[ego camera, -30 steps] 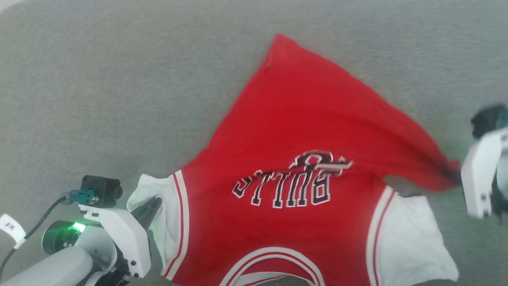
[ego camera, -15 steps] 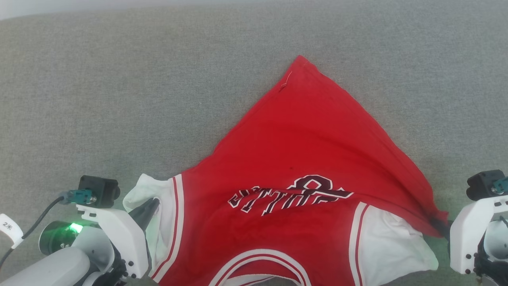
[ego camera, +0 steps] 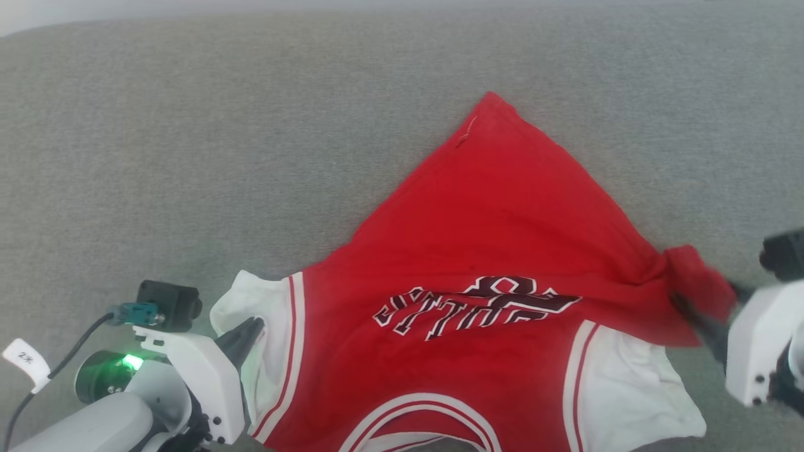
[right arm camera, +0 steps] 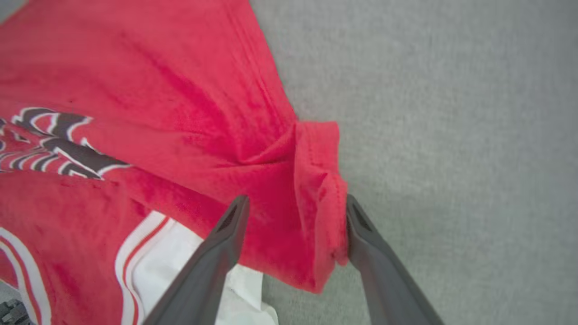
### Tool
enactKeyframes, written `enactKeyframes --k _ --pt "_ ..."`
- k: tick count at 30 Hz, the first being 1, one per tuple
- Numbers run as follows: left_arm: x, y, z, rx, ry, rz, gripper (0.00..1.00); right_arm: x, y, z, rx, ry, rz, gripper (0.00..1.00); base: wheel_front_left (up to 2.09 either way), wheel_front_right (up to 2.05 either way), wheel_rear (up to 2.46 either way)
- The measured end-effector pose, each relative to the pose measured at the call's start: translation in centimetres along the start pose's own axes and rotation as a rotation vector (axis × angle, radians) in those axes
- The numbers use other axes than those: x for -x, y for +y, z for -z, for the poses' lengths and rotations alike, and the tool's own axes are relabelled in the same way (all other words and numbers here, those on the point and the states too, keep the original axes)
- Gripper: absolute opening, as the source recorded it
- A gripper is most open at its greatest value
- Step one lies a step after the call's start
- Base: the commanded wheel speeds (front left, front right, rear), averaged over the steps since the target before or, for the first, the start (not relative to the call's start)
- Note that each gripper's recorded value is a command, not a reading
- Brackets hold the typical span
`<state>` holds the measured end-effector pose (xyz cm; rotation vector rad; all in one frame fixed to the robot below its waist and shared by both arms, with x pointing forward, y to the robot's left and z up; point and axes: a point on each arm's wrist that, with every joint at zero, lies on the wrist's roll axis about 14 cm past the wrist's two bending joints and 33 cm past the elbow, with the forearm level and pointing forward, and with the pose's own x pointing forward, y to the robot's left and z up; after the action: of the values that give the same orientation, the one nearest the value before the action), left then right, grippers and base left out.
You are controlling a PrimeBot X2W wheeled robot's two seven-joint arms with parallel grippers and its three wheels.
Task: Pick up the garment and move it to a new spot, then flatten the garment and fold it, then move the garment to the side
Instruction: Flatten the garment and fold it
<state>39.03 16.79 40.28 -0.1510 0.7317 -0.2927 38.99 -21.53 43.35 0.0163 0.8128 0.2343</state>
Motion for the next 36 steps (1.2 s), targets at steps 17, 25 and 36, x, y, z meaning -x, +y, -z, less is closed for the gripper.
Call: enactKeyframes --k 17,25,36 --pt "0.7 0.3 -0.2 0.007 -0.02 -0.016 0.0 -10.3 7.1 -13.7 0.233 -0.212 -0.162 1.0 0.0 0.0 0.0" --pt "0.7 1.7 0.8 0.045 -0.005 -0.049 0.0 -17.3 9.1 -13.1 0.271 -0.029 -0.178 1.0 0.0 0.0 0.0" --pt "0.4 3.7 1.9 0.07 0.015 -0.089 0.0 -19.8 9.5 -9.9 0.342 0.3 -0.159 0.0 0.0 0.0 0.0"
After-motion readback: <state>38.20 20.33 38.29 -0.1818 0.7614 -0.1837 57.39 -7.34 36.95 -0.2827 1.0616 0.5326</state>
